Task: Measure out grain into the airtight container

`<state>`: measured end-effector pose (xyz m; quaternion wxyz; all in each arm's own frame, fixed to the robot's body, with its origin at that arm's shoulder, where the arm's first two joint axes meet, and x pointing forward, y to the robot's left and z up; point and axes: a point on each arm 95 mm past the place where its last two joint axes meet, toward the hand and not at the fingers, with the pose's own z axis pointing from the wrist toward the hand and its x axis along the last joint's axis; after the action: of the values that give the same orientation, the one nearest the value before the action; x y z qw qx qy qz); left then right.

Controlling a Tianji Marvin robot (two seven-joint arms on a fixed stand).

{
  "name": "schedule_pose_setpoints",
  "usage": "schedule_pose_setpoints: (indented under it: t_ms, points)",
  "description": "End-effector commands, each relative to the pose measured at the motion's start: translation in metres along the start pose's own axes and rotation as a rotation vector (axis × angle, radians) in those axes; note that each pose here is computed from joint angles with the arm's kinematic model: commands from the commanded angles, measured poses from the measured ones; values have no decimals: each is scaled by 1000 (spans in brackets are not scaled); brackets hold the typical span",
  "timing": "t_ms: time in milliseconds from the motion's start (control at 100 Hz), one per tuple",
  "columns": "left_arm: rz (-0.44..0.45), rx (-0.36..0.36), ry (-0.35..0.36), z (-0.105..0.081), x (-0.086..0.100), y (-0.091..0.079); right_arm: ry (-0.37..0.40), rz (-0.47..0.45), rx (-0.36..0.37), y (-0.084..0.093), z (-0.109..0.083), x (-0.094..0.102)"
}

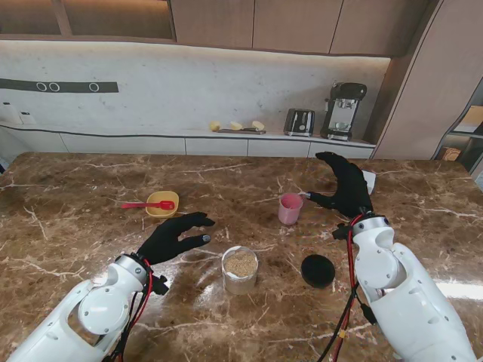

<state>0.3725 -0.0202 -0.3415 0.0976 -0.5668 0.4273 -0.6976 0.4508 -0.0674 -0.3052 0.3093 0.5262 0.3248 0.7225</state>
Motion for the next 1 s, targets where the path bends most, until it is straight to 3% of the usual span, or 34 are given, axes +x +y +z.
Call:
schedule_pose_setpoints:
  t_ms: [0, 260, 590, 990]
  points:
    - [-3, -2, -3, -1, -1, 4, -21, -20, -11, 18, 8, -9]
    - [-5, -3, -7, -1, -2, 6, -71, -142, 4, 45, 25, -30]
    - [0, -7, -15, -2, -3, 7, -160, -271, 68, 62, 49, -55]
    - [-4, -10, -49, -7, -10, 10, -255, -465, 302, 73, 71, -73]
